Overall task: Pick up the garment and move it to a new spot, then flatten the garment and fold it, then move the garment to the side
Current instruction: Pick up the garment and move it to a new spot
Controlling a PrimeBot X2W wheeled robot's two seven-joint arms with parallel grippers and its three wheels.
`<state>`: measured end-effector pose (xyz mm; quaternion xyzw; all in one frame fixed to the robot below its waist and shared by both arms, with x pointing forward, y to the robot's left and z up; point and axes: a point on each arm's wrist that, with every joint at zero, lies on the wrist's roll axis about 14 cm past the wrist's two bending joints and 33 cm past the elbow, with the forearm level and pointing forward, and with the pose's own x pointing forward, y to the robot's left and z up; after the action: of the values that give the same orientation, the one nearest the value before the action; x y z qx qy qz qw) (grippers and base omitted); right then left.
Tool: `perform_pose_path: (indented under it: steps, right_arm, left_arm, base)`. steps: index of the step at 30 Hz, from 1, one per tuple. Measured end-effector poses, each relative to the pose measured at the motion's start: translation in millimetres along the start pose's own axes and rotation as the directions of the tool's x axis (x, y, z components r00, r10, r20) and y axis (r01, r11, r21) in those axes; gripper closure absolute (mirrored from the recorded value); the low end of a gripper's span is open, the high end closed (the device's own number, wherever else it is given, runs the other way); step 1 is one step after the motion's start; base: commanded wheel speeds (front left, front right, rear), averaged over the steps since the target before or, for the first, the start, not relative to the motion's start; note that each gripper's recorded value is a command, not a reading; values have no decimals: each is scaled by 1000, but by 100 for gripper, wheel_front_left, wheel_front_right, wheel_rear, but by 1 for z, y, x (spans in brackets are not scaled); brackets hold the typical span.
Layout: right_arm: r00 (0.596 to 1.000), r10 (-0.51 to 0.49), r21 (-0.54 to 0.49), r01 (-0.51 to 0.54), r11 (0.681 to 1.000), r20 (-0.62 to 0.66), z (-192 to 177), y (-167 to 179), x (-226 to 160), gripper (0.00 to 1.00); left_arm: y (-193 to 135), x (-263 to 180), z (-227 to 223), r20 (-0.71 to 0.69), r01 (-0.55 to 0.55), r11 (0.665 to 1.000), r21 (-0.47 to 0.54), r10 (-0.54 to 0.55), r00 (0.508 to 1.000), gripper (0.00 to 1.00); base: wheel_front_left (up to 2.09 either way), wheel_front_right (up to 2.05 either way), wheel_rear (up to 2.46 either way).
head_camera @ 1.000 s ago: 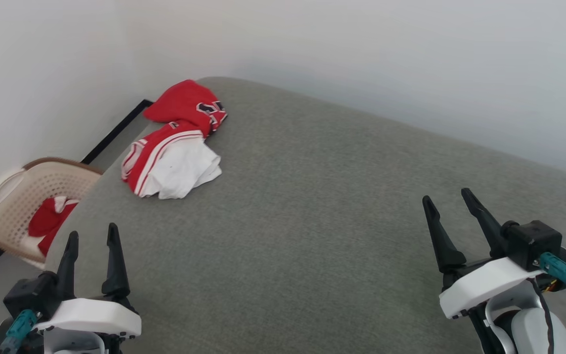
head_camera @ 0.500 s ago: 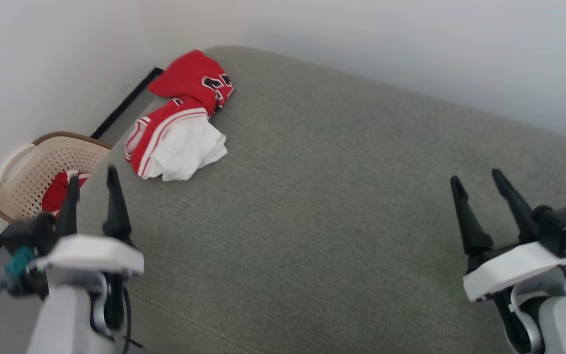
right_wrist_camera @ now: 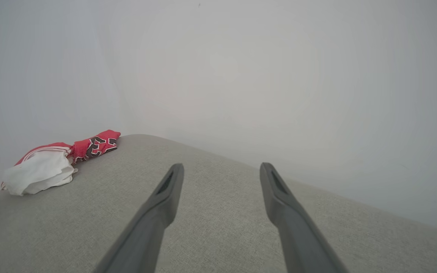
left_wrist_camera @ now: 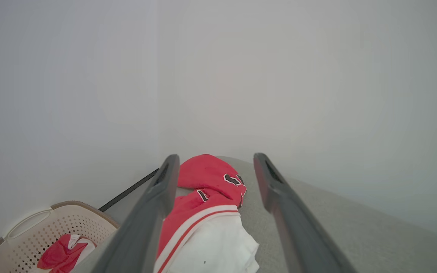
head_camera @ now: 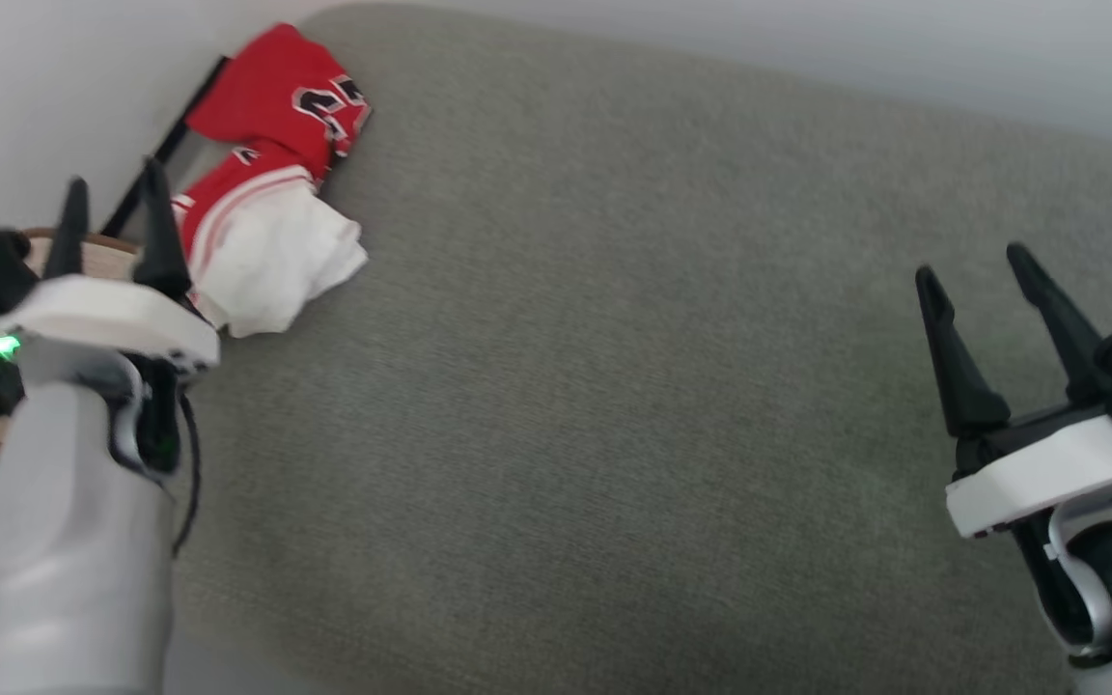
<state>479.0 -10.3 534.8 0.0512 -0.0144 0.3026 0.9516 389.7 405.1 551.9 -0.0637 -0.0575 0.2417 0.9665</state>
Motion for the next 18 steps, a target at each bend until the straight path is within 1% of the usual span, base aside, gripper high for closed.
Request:
perform_pose_path:
  steps: [6,12,15,18]
  right_arm:
    - [1000,-15,-17,14,1000,-11,-3,-18,3,0]
    - [1000,-25,-35,25,999,-13,-1,-33,5,0]
    - [999,-30,-38,29,999,-17,-1,-40,5,0]
    - [999,-32,-48,30,998,-34,-5,-45,6,0]
  left_arm:
    - [-9,30,-33,-112,3,1000,30,0,994,0]
    - [-8,49,-74,-240,-16,997,69,32,970,0]
    - [-8,54,-97,-322,-48,997,63,66,944,0]
    - [-3,56,-119,-409,-90,993,80,115,905,0]
  base:
    - [0,0,0]
    - [0,0,0]
    - [0,0,0]
    - [0,0,0]
